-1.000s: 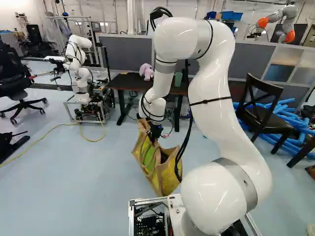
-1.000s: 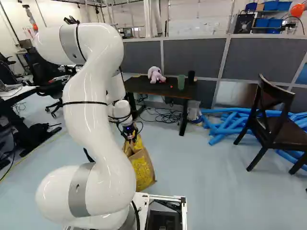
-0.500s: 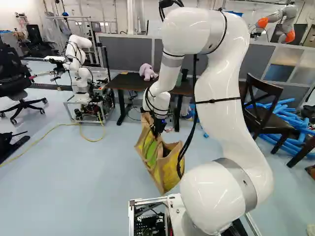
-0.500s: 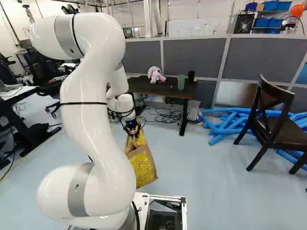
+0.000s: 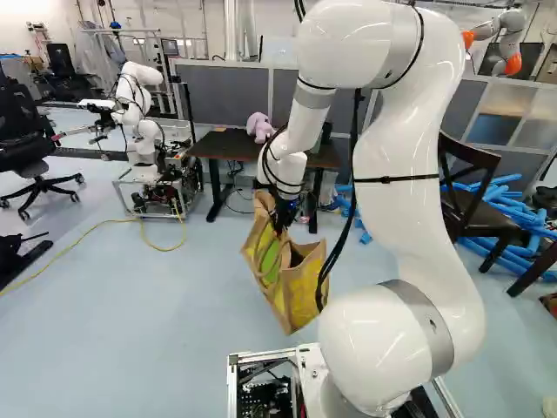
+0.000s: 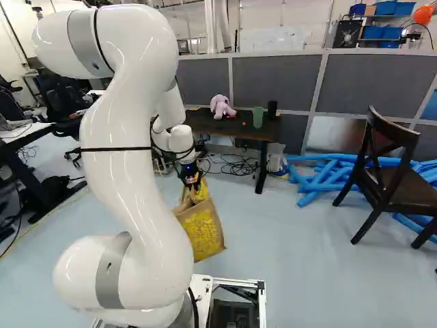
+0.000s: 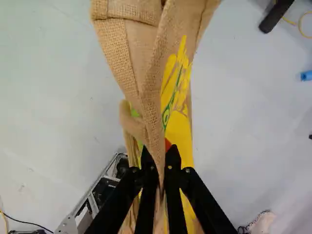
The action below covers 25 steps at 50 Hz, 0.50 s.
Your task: Pick up the bag on the ground and place it on the table
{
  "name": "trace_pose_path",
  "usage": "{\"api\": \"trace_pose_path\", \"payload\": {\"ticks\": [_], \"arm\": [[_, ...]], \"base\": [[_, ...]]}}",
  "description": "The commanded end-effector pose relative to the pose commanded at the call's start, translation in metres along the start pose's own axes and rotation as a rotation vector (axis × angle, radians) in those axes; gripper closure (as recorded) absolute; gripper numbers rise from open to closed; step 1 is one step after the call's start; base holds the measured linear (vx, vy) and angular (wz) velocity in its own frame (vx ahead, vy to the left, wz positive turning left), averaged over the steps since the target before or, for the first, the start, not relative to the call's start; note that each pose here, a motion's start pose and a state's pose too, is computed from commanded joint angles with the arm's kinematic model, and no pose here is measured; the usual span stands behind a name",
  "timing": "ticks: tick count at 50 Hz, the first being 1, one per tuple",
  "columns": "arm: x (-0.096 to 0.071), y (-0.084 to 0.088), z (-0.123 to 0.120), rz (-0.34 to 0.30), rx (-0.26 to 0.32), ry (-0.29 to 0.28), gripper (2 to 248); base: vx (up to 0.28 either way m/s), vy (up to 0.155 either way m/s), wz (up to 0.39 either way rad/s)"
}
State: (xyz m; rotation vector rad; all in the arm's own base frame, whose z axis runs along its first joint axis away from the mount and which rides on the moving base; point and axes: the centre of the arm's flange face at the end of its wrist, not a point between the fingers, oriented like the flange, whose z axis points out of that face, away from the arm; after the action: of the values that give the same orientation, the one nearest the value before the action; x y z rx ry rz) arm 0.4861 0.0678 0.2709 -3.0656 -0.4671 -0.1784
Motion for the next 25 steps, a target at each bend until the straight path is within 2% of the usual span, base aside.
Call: {"api": "trace_pose_path", "payload": {"ticks": [25], "arm": [[0.007,0.008,-0.036,0.015,0.01,0.001,226]], "base": [[0.0,0.0,0.0]]}}
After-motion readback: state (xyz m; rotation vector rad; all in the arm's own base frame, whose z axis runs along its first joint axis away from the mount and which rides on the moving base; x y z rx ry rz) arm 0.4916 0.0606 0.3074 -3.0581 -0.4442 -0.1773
